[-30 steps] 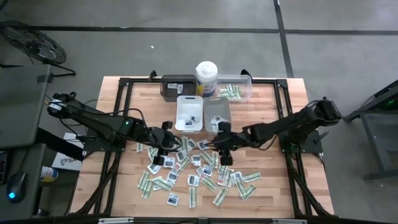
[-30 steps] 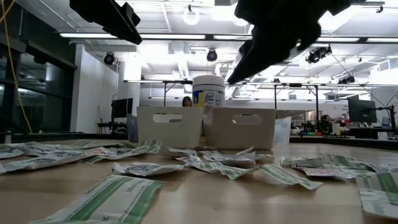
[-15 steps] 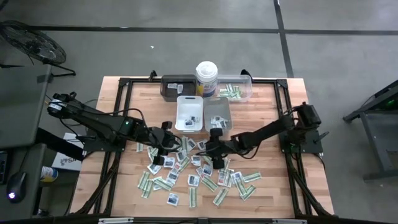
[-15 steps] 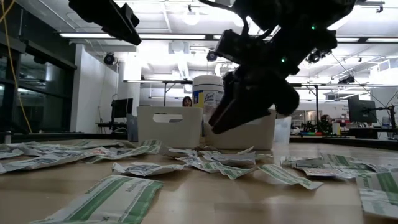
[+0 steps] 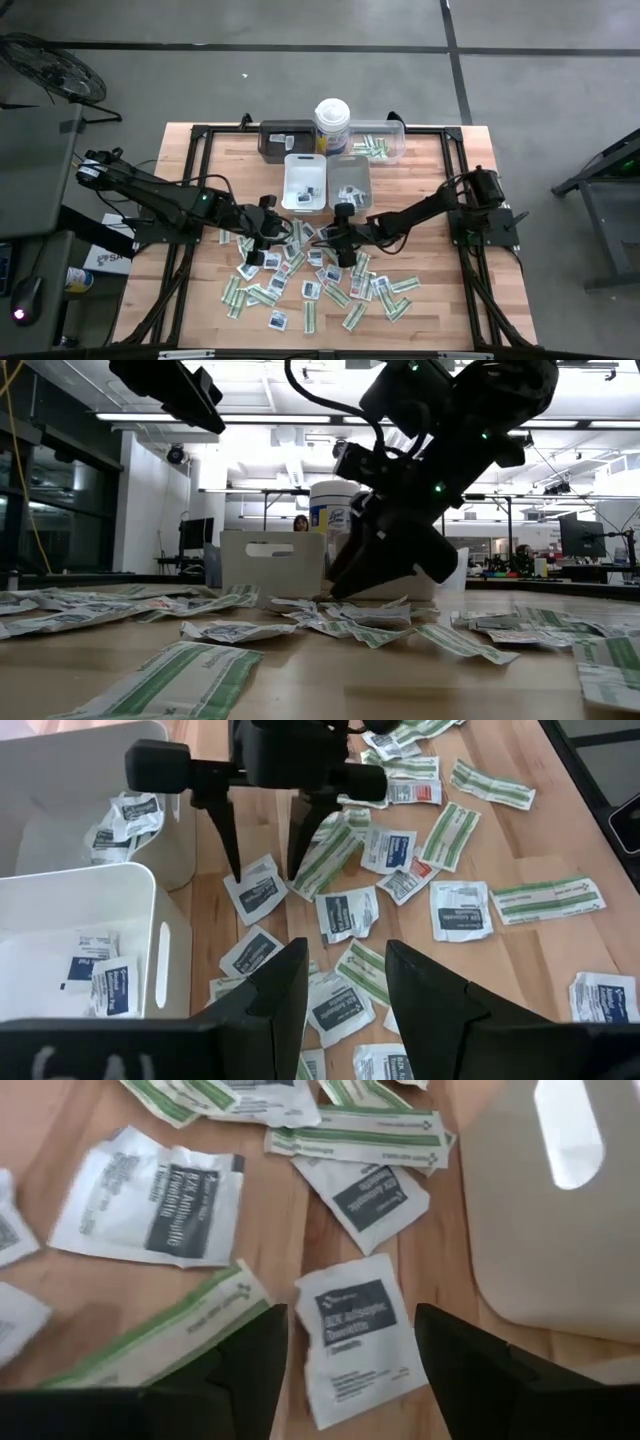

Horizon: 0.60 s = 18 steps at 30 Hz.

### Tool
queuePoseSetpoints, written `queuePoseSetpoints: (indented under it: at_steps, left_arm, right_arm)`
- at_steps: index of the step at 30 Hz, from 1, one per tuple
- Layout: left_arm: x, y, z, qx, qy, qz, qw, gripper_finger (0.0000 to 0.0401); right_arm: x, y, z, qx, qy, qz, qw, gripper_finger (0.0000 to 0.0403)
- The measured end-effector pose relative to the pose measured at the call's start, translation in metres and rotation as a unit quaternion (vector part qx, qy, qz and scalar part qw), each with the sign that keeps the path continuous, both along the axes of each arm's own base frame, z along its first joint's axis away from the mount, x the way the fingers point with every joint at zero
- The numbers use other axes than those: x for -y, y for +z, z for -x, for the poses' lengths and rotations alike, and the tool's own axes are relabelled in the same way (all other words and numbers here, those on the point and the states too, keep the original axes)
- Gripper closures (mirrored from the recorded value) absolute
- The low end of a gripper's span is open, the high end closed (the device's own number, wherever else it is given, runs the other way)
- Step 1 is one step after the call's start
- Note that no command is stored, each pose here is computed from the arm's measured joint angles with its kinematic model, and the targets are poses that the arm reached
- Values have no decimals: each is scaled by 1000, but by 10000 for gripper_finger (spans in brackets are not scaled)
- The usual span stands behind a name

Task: Pick & Place First Aid Supplies
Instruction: Put the wipe into the gray bin

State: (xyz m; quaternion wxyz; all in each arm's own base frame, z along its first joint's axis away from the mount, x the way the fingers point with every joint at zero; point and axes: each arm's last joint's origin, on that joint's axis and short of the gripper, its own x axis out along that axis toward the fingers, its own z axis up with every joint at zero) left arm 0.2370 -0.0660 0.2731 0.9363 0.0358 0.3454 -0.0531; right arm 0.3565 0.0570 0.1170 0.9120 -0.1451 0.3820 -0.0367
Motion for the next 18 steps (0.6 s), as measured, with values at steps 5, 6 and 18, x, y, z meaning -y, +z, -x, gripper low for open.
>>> queuePoseSetpoints:
  at_steps: [5,6,18]
  left_arm:
    - [0,0,0,0,1,2,1000,268]
    - [0,0,0,-1,0,3,1000,268]
    - [0,-1,1,-7,-1,1,1000,268]
  right_arm:
    - [4,0,0,-3,3,-7,1000,203]
    - [4,0,0,-4,4,-5,1000,207]
    - [-17,-1,4,-25,102,65,992,228]
